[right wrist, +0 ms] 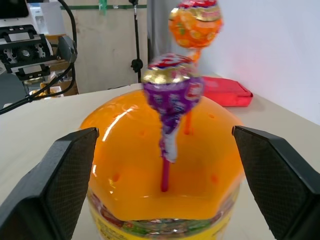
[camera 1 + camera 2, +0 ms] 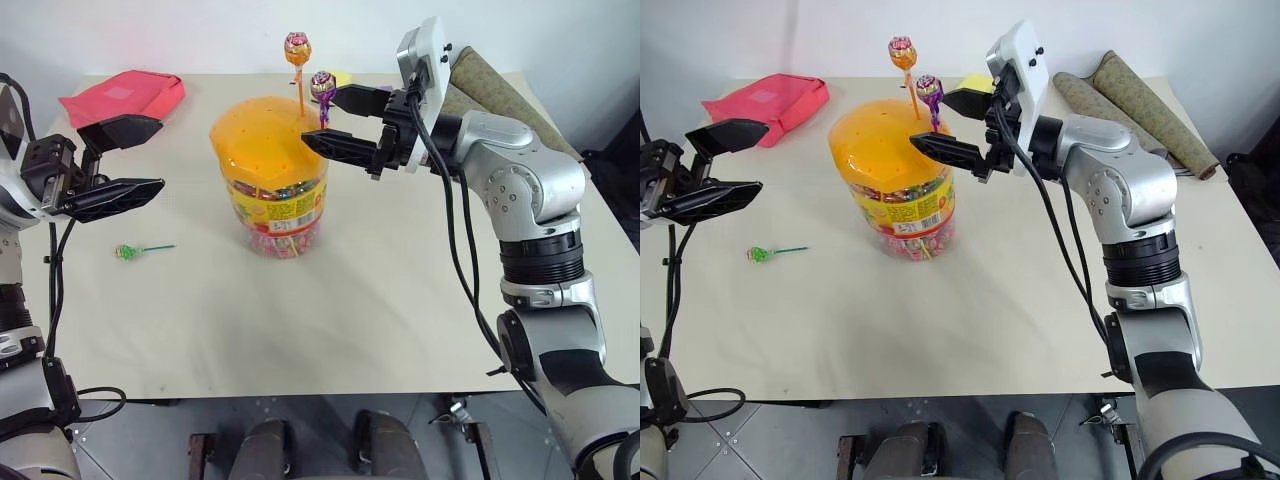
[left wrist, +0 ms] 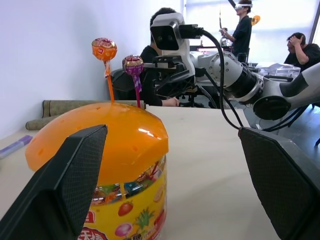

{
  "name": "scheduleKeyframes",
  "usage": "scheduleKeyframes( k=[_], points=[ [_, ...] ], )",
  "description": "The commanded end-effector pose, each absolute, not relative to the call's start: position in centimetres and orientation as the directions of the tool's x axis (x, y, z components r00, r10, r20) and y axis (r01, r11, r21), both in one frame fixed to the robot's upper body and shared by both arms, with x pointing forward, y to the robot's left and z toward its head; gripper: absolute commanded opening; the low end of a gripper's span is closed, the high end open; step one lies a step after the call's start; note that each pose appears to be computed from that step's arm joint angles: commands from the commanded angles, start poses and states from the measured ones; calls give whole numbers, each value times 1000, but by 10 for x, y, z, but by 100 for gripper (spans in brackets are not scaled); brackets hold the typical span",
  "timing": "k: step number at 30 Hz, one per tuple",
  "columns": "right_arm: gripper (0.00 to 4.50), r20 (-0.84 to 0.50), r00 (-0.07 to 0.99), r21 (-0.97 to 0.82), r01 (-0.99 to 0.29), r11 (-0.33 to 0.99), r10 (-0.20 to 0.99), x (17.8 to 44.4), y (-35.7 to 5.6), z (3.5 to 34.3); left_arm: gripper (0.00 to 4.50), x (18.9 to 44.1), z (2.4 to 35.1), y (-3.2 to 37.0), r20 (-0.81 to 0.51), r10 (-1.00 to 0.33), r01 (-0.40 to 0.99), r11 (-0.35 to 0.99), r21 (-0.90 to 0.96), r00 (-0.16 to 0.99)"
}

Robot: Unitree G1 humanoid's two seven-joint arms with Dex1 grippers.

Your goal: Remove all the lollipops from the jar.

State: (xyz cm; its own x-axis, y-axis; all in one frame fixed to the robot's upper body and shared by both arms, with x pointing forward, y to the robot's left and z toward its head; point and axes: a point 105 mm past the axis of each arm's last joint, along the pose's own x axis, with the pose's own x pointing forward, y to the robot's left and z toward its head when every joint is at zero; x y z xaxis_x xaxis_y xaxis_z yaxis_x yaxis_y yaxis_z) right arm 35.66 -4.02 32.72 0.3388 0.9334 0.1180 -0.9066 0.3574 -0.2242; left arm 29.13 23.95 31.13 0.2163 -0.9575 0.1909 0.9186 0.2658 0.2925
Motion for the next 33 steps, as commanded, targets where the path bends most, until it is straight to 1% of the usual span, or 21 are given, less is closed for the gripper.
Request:
scheduleKeyframes(
  k=[1,3,10,11,22,25,33],
  points=[
    [322,186,304,-275,-897,347,934,347,-42,352,450,287,320,250,165,-945,888,323,326,283],
    [257,192,297,-276,-898,342,935,345,-43,354,450,288,320,255,161,-932,874,362,324,326],
    [19,207,269,-284,-903,321,941,337,-41,360,450,279,318,266,150,-915,860,403,313,374],
    [6,206,262,-284,-906,313,943,336,-40,360,450,278,318,268,147,-912,857,410,313,383],
    [6,185,209,-283,-924,255,960,328,-39,356,450,275,316,266,163,-903,847,430,311,398],
    [6,200,206,-297,-919,260,958,327,-43,364,450,275,315,266,165,-900,846,436,308,403],
    [6,252,233,-342,-886,312,939,322,-59,397,450,276,313,265,172,-903,853,429,298,394]
  ],
)
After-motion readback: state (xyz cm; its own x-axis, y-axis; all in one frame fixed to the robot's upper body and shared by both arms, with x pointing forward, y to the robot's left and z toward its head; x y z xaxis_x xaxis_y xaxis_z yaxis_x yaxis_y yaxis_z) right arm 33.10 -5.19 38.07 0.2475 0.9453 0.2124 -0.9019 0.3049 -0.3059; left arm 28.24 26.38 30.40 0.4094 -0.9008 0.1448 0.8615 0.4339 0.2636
